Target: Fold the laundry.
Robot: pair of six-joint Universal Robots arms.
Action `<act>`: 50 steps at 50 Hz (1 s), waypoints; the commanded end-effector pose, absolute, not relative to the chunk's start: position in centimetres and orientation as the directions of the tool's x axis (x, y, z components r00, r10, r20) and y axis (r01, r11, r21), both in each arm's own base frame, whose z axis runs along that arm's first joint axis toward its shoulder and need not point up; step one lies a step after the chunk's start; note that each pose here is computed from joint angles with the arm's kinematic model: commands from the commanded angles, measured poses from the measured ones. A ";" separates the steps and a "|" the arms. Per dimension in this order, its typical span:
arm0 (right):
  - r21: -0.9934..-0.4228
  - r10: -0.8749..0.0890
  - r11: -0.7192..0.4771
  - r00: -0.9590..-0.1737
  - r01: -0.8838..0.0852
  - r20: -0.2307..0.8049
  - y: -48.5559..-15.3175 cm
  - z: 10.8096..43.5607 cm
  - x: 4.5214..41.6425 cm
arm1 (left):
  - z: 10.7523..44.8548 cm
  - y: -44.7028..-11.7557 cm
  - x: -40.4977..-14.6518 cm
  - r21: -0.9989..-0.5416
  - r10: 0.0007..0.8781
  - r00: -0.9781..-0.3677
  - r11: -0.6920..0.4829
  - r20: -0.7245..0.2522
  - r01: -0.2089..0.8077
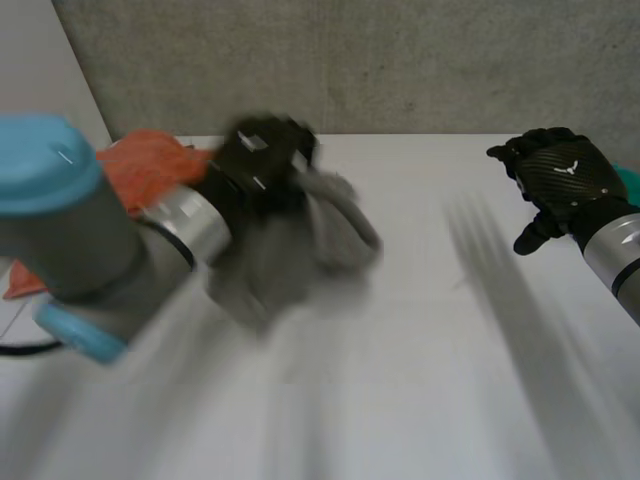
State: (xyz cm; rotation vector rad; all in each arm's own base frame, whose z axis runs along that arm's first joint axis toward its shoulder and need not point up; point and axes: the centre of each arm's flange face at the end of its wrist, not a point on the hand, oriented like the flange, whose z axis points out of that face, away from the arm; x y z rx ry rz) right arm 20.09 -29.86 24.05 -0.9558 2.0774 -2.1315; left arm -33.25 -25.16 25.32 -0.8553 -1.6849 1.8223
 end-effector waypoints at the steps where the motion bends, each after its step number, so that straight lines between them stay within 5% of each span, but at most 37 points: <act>1: -0.911 -0.425 -0.096 -0.811 -0.401 0.402 -30.0 23.5 20.0 | 19.2 -18.6 -37.5 -0.981 0.856 -0.498 -0.045 -0.136 0.190; 5: -0.910 -0.438 -0.090 -0.805 -0.404 0.401 -30.1 23.1 20.2 | 21.4 -19.4 -36.7 -0.971 0.796 -0.565 -0.122 -0.219 0.204; 7: -0.908 -0.445 -0.088 -0.800 -0.410 0.404 -30.2 22.9 20.3 | 23.3 -21.0 -35.1 -0.968 0.710 -0.660 -0.146 -0.245 0.202; 10: -0.907 -0.450 -0.086 -0.796 -0.413 0.405 -30.4 23.2 20.3 | 24.9 -22.5 -33.0 -0.968 0.594 -0.764 -0.139 -0.251 0.210; 13: -0.901 -0.485 -0.065 -0.776 -0.429 0.404 -30.4 23.7 20.5 | 24.6 -21.9 -31.6 -0.964 0.532 -0.807 -0.074 -0.255 0.256; 21: -0.829 -0.685 -0.040 -0.589 -0.558 0.429 -29.6 23.1 21.9 | 20.1 -16.8 -29.9 -0.909 0.563 -0.792 0.161 -0.237 0.386; 29: -0.704 -0.755 -0.272 -0.308 -0.656 0.579 -28.5 21.4 24.9 | 16.3 -14.3 -30.4 -0.882 0.572 -0.815 0.334 -0.090 0.332; 36: -0.698 -0.760 -0.352 -0.245 -0.624 0.602 -30.2 19.2 28.2 | 15.7 -14.1 -30.6 -0.876 0.542 -0.840 0.414 0.018 0.248; 50: -0.699 -0.776 -0.391 -0.194 -0.599 0.600 -33.2 14.0 32.1 | 12.8 -13.9 -32.6 -0.848 0.576 -0.817 0.429 -0.010 0.313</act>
